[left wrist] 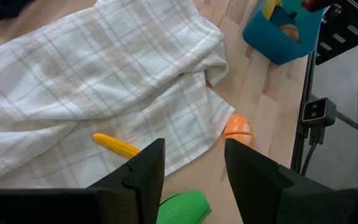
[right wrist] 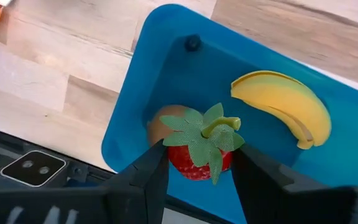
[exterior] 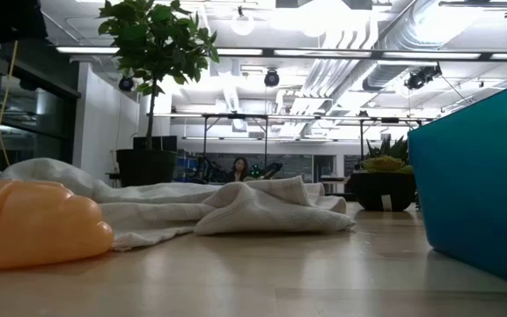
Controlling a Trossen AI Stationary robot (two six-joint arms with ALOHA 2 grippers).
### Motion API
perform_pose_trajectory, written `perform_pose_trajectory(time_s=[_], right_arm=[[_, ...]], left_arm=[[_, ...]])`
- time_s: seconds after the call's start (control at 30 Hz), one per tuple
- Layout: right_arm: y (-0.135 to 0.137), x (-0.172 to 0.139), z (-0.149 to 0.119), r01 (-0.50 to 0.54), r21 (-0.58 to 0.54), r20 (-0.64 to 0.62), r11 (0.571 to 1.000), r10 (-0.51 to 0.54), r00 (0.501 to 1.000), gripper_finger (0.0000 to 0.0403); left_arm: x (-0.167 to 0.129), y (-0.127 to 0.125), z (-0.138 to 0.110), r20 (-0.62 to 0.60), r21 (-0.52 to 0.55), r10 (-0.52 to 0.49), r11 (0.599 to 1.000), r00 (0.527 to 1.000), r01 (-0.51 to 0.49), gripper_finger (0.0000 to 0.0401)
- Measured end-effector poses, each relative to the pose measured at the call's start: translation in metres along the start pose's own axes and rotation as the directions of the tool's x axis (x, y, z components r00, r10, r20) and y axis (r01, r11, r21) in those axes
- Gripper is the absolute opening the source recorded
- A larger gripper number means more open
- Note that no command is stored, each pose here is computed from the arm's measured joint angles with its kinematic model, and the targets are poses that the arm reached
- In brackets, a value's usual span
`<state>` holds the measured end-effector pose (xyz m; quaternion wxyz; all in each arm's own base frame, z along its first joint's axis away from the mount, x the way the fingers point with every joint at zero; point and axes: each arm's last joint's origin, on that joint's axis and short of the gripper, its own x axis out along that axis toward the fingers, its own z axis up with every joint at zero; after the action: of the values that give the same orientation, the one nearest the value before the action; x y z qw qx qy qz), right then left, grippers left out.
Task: Pick and placing Produce into tupperware
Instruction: Put the strawberry into the bin
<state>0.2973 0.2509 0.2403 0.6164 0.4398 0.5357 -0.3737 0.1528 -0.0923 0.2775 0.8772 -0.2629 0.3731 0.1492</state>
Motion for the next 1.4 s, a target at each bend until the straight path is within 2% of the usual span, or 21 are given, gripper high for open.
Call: perform_pose_trajectory(time_s=[0.5, 0.93, 1.4], right_arm=[[0.007, 0.029, -0.006, 0.039, 0.056, 0.010, 0.998, -0.039, 0.999, 0.0145], [0.008, 0.031, -0.004, 0.042, 0.099, 0.036, 0.994, -0.046, 0.998, 0.0145], [0.007, 0.047, 0.006, 0.046, 0.155, 0.061, 0.987, -0.056, 0.997, 0.0145]], left_arm=[[0.000, 0.000, 0.000, -0.001, 0.000, 0.001, 1.000, 1.000, -0.001, 0.0156], [0.000, 0.000, 0.000, -0.001, 0.012, 0.002, 1.000, 1.000, -0.002, 0.0156], [0.000, 0.001, 0.000, -0.005, 0.015, 0.007, 1.000, 1.000, -0.007, 0.0156]])
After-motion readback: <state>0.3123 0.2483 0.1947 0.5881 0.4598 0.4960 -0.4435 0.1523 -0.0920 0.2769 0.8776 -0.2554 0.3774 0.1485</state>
